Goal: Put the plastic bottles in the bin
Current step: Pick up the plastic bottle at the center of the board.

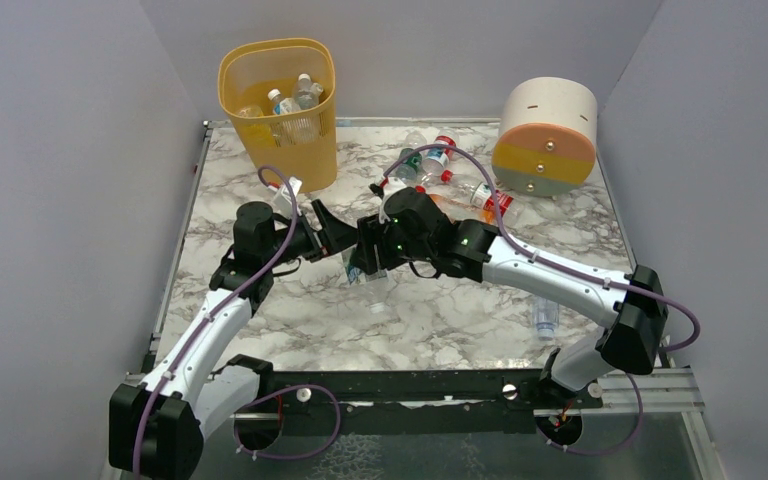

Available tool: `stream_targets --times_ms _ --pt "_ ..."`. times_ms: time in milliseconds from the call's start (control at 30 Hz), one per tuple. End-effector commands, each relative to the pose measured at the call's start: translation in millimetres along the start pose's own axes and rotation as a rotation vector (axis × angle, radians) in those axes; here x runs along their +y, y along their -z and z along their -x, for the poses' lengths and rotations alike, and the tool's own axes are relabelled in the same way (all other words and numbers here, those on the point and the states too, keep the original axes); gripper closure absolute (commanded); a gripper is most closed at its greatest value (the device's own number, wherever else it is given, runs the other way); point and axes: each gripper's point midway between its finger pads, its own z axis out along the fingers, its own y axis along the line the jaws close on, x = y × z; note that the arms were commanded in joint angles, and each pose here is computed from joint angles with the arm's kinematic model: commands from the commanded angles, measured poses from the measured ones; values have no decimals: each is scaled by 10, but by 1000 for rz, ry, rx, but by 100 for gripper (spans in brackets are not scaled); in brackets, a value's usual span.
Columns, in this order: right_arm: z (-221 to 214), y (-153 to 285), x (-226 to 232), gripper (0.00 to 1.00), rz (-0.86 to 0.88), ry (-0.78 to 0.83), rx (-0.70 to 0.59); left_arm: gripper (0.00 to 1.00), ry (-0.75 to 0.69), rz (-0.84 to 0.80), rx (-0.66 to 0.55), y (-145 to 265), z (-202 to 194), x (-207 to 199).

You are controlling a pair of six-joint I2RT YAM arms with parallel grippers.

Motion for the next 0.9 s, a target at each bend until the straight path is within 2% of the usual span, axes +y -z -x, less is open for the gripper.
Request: stream_targets --times_ms 0,333,567,867 --pt "150 -24 115 40 45 14 -31 6 -62 52 -37 -19 88 15" --pt "148 -106 120 40 43 14 -23 20 -139 159 -26 -61 41 128" --pt "153 -171 135 40 44 19 -18 39 -154 187 -15 -98 21 183" --pt "183 -143 130 39 40 21 -27 54 -166 206 -16 -112 36 215"
